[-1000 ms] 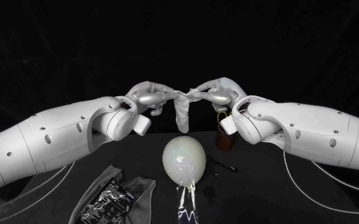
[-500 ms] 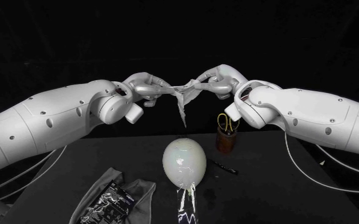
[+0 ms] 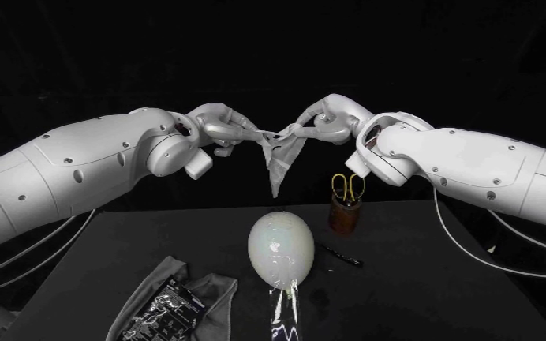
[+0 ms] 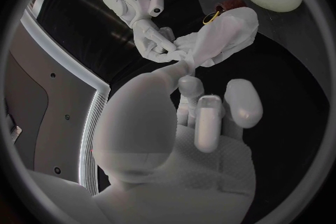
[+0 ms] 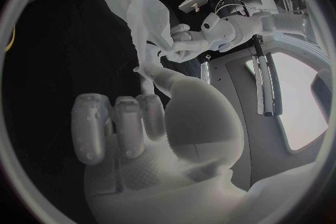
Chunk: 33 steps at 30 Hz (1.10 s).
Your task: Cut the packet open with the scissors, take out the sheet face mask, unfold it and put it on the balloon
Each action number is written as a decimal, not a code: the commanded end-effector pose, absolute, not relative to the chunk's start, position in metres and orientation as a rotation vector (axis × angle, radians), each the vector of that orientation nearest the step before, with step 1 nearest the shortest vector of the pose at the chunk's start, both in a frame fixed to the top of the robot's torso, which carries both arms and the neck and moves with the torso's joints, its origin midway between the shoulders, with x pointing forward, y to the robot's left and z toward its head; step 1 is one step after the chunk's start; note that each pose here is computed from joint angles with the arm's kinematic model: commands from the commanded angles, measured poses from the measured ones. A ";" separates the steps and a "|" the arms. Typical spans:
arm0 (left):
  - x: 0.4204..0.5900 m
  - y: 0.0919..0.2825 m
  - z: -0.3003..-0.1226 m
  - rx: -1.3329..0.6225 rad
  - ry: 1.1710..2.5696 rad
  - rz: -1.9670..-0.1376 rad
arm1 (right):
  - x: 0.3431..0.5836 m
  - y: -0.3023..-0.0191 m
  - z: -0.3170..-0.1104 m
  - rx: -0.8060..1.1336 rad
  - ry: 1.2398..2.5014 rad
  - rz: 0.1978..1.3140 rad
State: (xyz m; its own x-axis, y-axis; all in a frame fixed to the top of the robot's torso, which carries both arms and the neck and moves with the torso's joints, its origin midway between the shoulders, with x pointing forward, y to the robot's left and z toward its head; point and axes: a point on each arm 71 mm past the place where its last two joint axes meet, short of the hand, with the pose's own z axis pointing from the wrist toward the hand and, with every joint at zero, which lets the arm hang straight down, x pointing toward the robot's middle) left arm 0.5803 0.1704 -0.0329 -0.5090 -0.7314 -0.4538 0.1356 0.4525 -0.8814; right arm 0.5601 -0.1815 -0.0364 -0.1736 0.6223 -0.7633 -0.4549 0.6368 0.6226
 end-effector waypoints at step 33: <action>0.593 0.175 -0.020 -0.217 1.633 -0.998 | 0.565 -0.179 -0.010 -0.207 1.436 0.686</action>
